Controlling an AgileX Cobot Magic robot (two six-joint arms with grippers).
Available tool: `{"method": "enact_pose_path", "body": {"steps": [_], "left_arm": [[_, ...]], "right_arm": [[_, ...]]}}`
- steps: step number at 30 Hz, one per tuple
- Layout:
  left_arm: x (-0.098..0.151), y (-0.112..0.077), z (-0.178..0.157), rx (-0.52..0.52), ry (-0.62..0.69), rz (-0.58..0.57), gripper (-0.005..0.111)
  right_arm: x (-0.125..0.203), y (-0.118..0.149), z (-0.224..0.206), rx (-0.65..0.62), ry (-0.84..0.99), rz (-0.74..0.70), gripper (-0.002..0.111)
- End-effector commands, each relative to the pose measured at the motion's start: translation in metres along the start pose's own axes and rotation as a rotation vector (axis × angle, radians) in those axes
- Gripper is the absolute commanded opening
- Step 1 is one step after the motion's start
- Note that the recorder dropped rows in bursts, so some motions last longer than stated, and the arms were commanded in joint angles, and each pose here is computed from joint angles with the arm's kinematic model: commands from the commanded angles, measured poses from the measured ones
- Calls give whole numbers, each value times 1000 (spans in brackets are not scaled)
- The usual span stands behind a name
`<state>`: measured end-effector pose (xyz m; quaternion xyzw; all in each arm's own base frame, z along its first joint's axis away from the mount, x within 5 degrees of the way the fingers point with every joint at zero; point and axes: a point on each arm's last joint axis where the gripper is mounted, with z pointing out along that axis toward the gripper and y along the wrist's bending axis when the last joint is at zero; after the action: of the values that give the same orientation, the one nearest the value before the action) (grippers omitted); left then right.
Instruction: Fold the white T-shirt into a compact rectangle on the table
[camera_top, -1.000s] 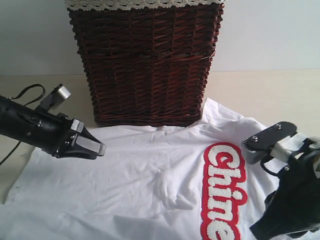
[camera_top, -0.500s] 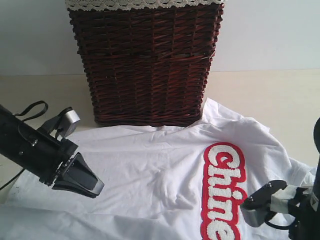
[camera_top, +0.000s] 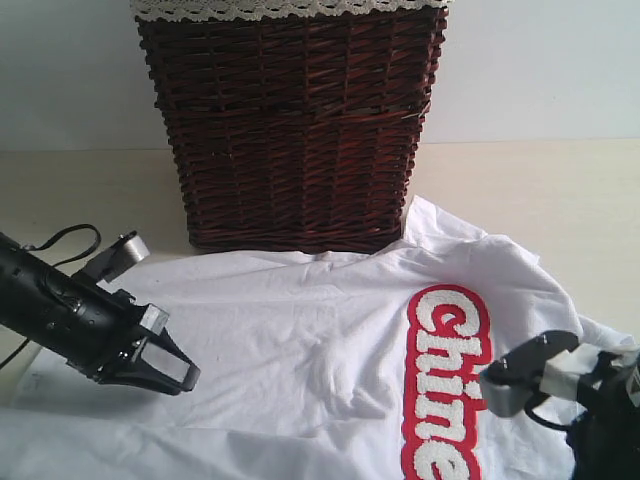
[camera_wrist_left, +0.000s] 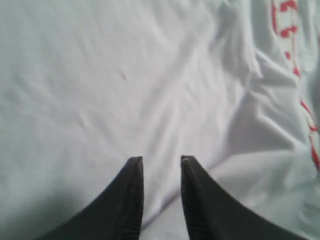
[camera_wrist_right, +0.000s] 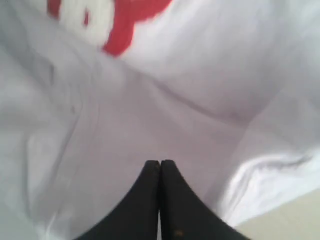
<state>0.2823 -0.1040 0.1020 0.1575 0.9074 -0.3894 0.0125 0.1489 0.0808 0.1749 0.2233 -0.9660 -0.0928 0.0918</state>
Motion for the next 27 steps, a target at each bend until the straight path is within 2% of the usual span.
{"method": "enact_pose_path", "body": {"steps": [1, 5, 12, 16, 18, 21, 24, 27], "left_arm": [[-6, 10, 0, -122, -77, -40, 30], [-15, 18, -5, -229, -116, -59, 30], [-32, 31, -19, -400, -175, -58, 30], [-37, 44, -37, -425, -246, -123, 30], [-40, 50, -47, -402, -284, -170, 30], [-44, 49, -61, -291, -292, -219, 30], [-45, 37, -65, -149, -233, -170, 30], [-41, 23, -68, -51, -180, -123, 30]], "right_arm": [[-18, -3, -3, 33, -218, 63, 0], [-31, -6, -5, 51, -350, 104, 0], [-47, -13, 13, 64, -344, 155, 0], [-58, -18, 23, 74, -376, 204, 0], [-61, -20, 27, 79, -375, 206, 0], [-64, -22, 32, 87, -372, 206, 0], [-67, -26, 39, 109, -351, 190, 0], [-67, -32, 54, 147, -278, 192, 0]]}}
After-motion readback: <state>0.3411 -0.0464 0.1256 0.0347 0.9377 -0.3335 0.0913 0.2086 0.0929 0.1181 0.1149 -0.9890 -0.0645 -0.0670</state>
